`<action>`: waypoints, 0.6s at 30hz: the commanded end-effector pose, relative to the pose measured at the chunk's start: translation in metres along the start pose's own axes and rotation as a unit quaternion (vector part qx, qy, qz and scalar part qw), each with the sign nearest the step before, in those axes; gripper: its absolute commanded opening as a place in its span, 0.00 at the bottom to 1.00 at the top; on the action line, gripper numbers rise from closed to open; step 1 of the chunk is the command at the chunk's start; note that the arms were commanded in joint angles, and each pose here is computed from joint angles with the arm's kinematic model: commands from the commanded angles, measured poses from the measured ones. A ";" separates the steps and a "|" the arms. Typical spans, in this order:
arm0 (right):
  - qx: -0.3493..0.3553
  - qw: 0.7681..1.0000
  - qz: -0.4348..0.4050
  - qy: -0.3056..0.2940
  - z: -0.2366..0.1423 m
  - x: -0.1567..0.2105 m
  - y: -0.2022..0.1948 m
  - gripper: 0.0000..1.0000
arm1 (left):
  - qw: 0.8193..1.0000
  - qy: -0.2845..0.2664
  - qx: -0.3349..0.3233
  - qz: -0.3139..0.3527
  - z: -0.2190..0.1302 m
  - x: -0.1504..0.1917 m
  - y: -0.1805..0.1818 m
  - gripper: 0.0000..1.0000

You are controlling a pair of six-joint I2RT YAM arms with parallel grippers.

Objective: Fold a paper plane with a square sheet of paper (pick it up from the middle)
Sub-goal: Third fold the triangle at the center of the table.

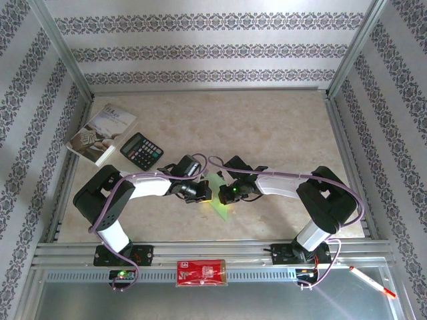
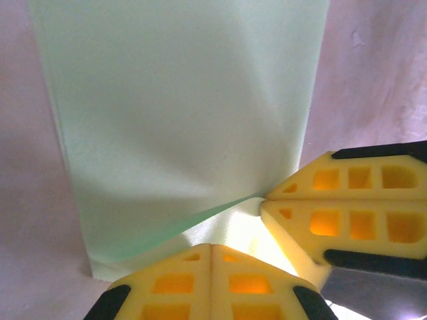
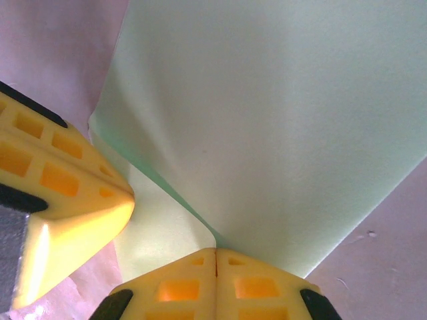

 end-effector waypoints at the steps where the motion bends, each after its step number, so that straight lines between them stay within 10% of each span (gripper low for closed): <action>1: 0.035 0.999 0.002 0.033 0.013 0.017 -0.012 0.03 | 0.999 0.024 -0.029 -0.004 0.004 0.013 0.013 0.04; 18: 0.036 0.999 0.001 0.035 0.014 0.018 -0.012 0.03 | 0.999 -0.013 0.036 0.007 -0.003 0.000 -0.009 0.12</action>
Point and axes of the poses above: each hand's point on the last joint's axis, 136 mm out from that joint toward the fingers, its own z axis out along the fingers, its own y axis along the line the jaws close on, x = y × z, the point moved 8 cm from there along -z, back along the fingers, and after that the axes turned 8 degrees about z, right-handed, at the moved point
